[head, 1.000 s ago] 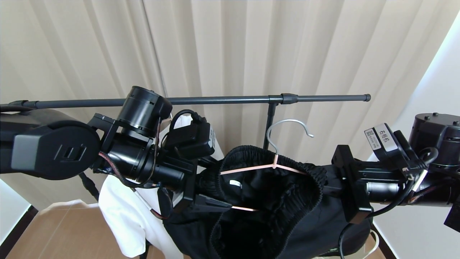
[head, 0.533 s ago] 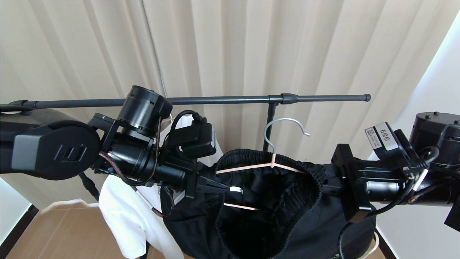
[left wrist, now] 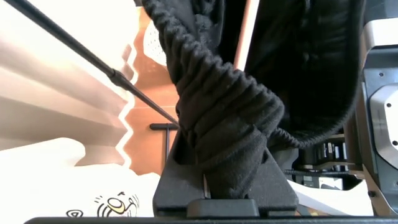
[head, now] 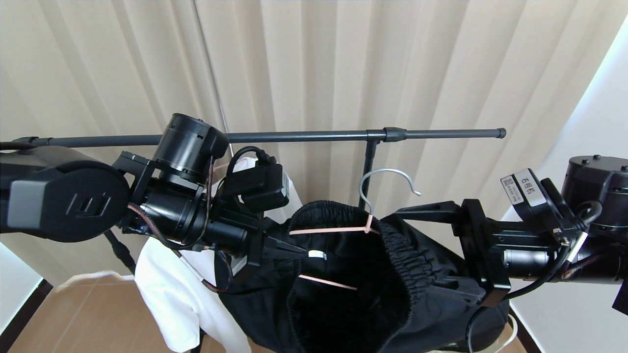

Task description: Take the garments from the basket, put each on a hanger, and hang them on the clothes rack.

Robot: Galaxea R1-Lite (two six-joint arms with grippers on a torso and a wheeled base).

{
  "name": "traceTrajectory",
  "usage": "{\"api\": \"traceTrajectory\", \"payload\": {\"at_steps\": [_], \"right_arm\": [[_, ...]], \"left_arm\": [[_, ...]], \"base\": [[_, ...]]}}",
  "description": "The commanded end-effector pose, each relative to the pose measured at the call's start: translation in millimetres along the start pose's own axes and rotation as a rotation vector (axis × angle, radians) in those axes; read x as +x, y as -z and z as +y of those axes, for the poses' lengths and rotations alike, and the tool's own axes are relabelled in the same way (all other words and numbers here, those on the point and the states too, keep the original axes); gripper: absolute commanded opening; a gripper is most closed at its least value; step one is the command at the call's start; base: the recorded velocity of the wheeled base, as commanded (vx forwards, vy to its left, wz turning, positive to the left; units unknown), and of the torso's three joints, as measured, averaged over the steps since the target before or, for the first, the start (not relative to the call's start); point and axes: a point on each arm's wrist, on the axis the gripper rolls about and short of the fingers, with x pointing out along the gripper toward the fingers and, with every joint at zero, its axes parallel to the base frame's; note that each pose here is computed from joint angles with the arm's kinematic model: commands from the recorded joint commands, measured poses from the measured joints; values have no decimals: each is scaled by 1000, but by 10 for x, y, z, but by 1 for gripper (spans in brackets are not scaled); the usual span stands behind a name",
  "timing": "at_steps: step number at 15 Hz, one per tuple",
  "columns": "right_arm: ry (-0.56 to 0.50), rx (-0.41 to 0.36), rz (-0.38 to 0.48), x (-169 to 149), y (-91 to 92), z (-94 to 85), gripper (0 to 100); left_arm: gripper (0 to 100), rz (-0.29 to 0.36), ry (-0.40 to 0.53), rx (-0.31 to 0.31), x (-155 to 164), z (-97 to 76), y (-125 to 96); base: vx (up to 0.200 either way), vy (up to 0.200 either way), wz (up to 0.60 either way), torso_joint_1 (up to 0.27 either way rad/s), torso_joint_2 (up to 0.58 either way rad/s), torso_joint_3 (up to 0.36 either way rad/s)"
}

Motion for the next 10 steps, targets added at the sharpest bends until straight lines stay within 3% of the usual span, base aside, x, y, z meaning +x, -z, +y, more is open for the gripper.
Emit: {"api": "traceTrajectory", "payload": {"at_steps": [1, 10], "right_arm": [[18, 14, 13, -55, 44, -3, 100], [49, 44, 34, -182, 127, 42, 100]], "left_arm": [[0, -1, -25, -7, -71, 32, 18], [0, -30, -130, -67, -273, 104, 98]], "base": [[0, 0, 0, 0, 0, 0], [0, 0, 0, 0, 0, 0]]}}
